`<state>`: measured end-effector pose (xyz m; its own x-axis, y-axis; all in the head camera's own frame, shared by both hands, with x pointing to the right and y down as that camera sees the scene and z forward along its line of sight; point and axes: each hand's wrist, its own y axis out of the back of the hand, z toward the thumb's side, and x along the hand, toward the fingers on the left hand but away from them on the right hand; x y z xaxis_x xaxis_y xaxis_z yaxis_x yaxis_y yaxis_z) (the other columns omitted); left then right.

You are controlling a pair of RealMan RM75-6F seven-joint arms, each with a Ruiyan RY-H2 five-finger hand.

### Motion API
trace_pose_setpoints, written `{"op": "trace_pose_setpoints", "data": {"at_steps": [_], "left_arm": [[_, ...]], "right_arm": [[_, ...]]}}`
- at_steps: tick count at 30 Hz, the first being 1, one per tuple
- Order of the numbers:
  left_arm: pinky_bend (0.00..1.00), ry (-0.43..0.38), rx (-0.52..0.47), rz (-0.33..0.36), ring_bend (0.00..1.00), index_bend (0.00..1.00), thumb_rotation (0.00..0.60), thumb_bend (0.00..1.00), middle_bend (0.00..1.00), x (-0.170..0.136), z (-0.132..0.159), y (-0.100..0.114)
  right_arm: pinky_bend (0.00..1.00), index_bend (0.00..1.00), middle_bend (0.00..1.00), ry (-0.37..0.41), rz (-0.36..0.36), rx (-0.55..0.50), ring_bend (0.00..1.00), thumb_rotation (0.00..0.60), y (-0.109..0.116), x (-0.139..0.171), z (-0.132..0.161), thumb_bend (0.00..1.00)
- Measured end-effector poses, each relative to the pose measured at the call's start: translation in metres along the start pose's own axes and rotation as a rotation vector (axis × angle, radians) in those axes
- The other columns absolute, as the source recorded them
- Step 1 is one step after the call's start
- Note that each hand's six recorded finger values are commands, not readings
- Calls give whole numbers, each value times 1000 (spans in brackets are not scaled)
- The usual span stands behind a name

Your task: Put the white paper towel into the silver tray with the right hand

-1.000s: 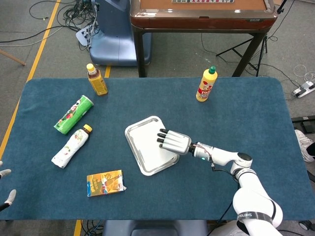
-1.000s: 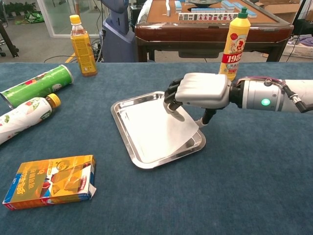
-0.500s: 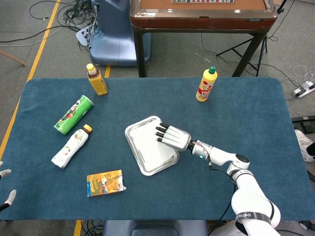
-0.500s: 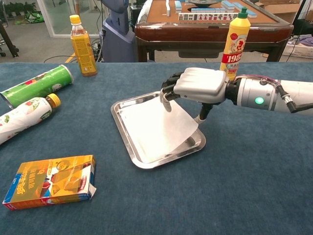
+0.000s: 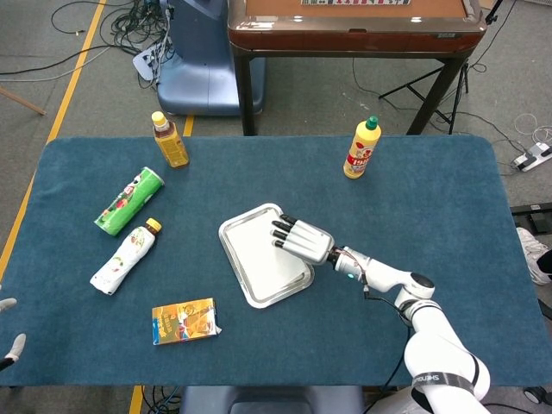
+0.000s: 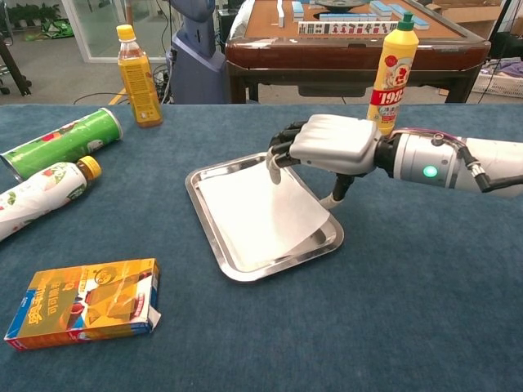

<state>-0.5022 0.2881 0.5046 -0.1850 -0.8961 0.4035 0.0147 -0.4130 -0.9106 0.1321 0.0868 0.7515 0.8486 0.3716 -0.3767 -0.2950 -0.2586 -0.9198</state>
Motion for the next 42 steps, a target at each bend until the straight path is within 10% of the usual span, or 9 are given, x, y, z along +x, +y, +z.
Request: {"op": "trace_pose_setpoints", "data": {"at_steps": [20, 25, 31, 42], "left_arm": [[0, -8, -6, 4, 146, 295, 600, 274, 149, 0, 0, 0], [0, -5, -7, 6, 146, 295, 600, 274, 149, -1, -2, 1], [0, -12, -11, 8, 145, 295, 600, 274, 149, 1, -1, 1], [0, -37, -24, 18, 146, 292, 600, 274, 149, 10, 1, 3]], "right_arm": [[183, 302, 228, -98, -21, -29, 116, 600, 4, 5, -19, 2], [195, 302, 272, -105, -54, -76, 167, 600, 10, 4, -18, 332], [319, 302, 351, -122, -101, -146, 308, 600, 24, 14, -24, 461], [341, 302, 357, -272, -126, -208, 314, 600, 50, 73, -38, 343]]}}
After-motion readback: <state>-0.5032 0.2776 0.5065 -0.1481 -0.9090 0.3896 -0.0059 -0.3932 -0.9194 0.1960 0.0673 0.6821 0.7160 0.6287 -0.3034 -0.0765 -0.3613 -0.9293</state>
